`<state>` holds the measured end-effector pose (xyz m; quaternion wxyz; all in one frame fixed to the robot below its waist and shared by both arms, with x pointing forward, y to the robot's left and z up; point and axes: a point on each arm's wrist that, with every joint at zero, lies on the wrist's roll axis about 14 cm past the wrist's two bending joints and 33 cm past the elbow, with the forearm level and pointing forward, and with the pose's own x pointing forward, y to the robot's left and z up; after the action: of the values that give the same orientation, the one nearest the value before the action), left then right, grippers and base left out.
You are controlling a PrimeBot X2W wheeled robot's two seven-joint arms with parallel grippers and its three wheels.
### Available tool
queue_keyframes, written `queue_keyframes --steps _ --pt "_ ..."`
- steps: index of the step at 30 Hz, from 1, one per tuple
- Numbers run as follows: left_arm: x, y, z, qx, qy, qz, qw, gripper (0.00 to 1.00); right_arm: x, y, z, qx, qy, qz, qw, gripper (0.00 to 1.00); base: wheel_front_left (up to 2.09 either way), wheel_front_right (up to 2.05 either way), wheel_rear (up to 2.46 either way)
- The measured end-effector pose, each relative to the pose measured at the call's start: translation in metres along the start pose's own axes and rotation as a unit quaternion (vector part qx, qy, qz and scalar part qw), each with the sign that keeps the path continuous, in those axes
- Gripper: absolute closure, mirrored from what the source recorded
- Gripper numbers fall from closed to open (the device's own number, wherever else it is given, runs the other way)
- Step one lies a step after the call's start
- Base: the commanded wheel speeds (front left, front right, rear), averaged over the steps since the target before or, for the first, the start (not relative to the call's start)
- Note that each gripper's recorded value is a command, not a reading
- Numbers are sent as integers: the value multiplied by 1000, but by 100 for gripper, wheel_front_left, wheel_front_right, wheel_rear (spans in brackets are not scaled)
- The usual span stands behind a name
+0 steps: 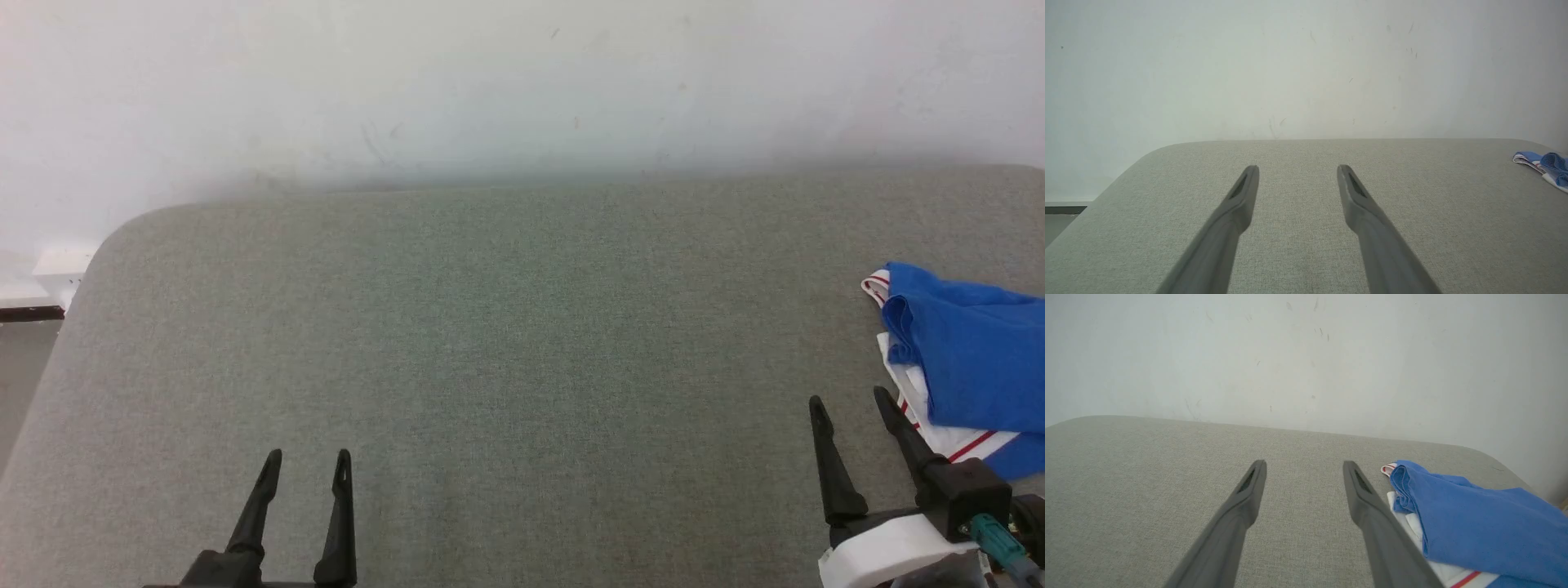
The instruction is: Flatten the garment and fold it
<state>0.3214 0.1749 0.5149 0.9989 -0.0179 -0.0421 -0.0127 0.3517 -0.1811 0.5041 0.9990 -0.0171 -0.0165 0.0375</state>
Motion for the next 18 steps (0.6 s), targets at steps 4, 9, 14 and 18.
queue_keyframes --steps 4,9,14,18 --pt "1 2 -1 -1 0 6 1000 0 0 1 -1 -1 2 1 1000 0 0 0 0" --pt "2 1 1 -8 -2 5 1000 100 -1 -2 -1 -2 3 -2 1000 100 0 0 0" --pt "2 1 1 -8 -2 5 1000 100 -1 -1 -1 -2 3 -2 1000 100 0 0 0" --pt "2 0 -1 -9 3 5 1000 100 -1 -1 -2 -2 7 -2 1000 100 0 0 0"
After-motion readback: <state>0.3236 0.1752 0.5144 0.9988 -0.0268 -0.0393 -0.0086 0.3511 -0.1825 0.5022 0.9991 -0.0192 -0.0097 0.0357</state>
